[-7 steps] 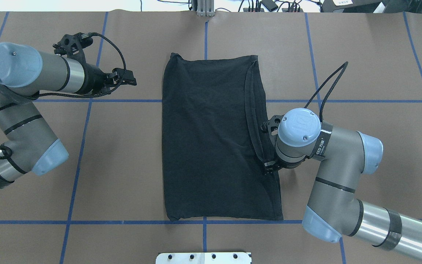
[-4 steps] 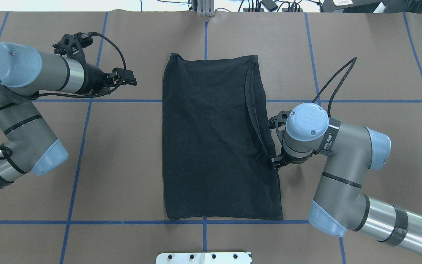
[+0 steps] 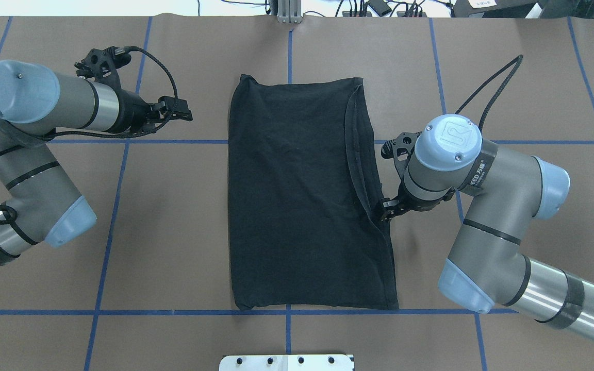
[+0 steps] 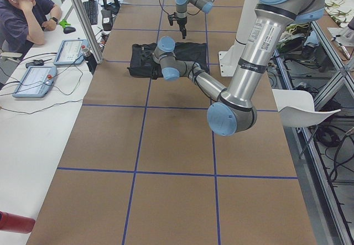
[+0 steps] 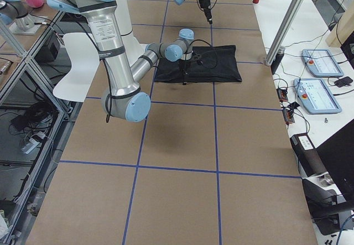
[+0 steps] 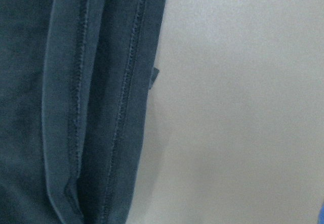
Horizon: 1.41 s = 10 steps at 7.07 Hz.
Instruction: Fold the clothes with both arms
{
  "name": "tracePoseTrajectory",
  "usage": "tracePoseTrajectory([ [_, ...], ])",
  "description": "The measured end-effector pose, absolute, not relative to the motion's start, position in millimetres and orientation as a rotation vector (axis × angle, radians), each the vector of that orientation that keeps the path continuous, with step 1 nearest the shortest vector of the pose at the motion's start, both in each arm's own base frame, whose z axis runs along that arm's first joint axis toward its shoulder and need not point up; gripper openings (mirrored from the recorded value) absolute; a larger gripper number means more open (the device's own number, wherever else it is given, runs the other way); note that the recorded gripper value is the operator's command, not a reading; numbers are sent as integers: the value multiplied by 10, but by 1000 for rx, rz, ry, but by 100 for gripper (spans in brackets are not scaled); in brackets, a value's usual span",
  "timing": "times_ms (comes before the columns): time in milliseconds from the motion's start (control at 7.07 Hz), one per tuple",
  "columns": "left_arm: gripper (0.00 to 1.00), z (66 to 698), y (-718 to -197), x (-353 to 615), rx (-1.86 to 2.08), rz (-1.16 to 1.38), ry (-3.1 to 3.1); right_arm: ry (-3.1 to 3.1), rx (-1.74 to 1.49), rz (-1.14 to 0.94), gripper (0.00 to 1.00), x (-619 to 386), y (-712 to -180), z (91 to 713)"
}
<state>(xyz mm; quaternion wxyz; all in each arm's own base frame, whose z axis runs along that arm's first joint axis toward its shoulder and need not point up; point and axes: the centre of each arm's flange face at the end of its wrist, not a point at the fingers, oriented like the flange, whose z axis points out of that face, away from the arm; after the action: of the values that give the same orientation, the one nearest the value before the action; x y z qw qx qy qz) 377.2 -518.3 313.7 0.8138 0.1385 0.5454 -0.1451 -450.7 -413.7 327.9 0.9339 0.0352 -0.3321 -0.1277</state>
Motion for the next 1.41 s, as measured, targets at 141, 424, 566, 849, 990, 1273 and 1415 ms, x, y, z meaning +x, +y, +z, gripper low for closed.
tracePoseTrajectory([
  [141, 100, 3140, -5184, 3773, 295, -310, 1163, -700, 87, -262, 100, -4550, -4195, 3111],
  [424, 100, 3147, -5186, 3776, 295, -309, 1162, -714, 102, -266, 100, -4793, -4335, 2847],
  [566, 100, 3148, -5186, 3776, 295, -309, 1162, -700, 96, -268, 100, -4971, -4400, 2817],
  [849, 100, 3144, -5185, 3774, 296, -309, 1162, -658, 86, -270, 100, -5192, -4432, 2889],
  [990, 100, 3141, -5184, 3773, 296, -308, 1163, -642, 81, -270, 100, -5234, -4433, 2946],
  [1273, 100, 3137, -5183, 3772, 296, -308, 1164, -619, 66, -268, 100, -5268, -4450, 3067],
  [1415, 100, 3132, -5182, 3771, 297, -308, 1164, -611, 59, -267, 100, -5280, -4457, 3121],
])
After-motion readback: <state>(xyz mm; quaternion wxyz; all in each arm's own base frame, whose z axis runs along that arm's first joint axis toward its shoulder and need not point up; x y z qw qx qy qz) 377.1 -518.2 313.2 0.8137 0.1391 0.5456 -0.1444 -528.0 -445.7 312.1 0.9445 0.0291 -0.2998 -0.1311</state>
